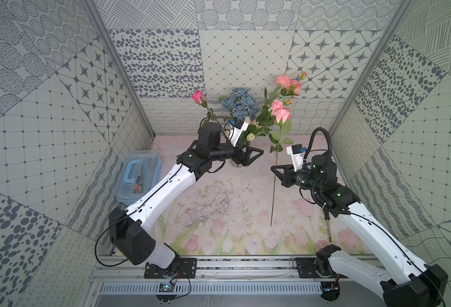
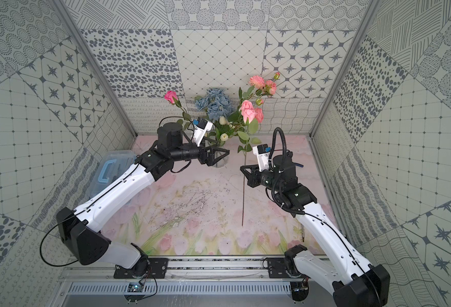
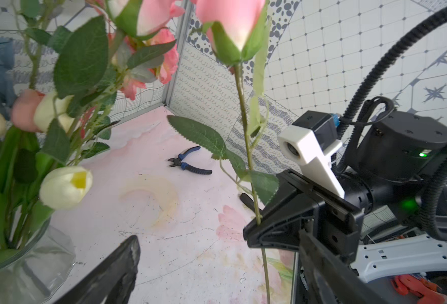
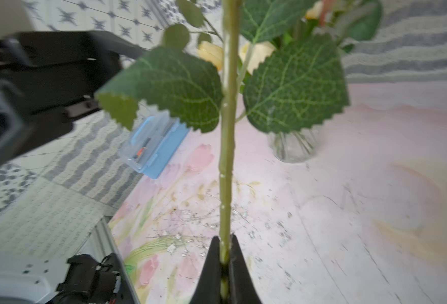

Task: Pick out pink flowers from the vase
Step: Place the flower at the center of the board.

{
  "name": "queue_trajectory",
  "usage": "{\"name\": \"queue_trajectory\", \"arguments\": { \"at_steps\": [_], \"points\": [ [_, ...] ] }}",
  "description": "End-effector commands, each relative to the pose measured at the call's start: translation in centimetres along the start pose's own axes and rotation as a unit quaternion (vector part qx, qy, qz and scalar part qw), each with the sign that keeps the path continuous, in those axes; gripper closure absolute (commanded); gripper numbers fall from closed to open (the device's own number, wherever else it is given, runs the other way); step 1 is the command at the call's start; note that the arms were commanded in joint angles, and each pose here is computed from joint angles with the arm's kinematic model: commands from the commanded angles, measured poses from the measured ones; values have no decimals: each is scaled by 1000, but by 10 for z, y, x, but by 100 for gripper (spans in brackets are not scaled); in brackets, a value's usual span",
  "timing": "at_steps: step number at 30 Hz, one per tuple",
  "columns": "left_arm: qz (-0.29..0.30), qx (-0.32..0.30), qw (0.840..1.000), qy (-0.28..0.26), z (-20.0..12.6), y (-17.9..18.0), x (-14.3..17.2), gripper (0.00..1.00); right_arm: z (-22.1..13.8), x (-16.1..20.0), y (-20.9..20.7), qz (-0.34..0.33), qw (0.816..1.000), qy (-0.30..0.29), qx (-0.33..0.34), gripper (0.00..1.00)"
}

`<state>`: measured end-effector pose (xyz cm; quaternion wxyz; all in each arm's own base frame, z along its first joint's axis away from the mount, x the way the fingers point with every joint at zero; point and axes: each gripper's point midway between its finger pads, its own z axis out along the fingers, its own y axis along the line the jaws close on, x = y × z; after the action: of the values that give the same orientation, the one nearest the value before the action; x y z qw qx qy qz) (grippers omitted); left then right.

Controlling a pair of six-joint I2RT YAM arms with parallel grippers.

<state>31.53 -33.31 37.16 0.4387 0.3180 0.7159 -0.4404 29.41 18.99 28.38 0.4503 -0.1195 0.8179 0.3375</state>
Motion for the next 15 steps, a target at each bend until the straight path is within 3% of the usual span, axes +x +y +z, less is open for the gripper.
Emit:
{"name": "queue_trajectory", "arguments": {
  "at_steps": [1,6,15],
  "points": [
    [15,-90,994,-64,-18,28,-17,5,-12,19,-60,17,989,42,141,100],
    [14,-111,992,-60,-20,37,-6,5,-7,51,-104,79,973,95,197,100],
    [10,-117,992,-44,-15,44,9,4,34,81,-165,95,936,182,285,100]
  ]
}}
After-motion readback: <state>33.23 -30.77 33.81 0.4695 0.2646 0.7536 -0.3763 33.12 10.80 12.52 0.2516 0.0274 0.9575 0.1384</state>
